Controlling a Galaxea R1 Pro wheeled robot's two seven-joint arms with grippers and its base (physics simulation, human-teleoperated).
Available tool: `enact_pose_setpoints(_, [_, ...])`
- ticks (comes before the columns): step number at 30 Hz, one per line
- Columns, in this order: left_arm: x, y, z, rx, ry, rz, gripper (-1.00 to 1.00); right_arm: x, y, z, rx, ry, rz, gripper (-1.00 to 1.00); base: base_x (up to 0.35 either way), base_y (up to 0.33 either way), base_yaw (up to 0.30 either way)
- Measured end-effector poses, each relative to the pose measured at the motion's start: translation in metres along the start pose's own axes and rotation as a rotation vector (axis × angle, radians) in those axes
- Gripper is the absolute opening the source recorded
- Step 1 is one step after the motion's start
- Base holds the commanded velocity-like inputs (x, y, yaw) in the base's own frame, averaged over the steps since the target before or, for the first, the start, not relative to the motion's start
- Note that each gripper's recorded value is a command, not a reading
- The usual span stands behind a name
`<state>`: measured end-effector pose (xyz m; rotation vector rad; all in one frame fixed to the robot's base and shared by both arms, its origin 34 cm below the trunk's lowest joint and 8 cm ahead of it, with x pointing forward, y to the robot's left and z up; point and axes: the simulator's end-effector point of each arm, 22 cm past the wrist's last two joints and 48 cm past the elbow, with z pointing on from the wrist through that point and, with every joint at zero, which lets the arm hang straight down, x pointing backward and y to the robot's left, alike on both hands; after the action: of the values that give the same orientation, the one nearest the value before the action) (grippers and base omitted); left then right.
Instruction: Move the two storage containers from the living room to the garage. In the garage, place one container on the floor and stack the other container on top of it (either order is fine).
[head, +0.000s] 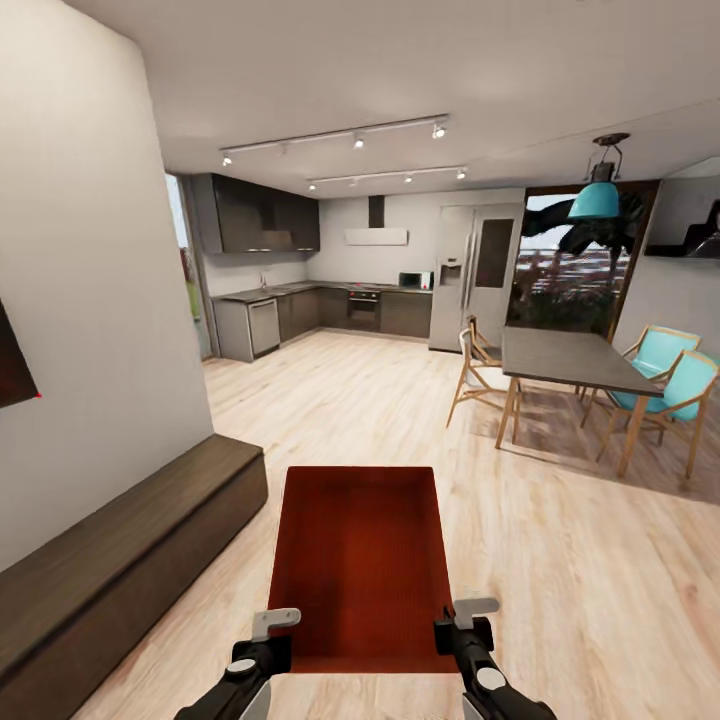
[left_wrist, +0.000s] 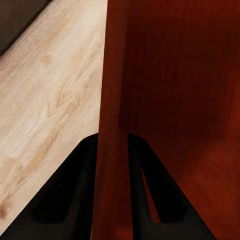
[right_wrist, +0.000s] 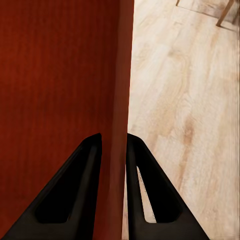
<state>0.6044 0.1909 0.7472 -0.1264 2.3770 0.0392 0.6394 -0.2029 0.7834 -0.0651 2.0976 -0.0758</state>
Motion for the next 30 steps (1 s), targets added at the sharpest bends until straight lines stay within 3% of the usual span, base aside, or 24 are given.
enact_pose_setpoints(30, [0.0001,-0.0002,-0.0001,0.0,0.0,0.0,-1.0,0.0001,-0.0002,0.0,-0.001,0.0,0.0,-1.0,0.0,0.0,-0.285])
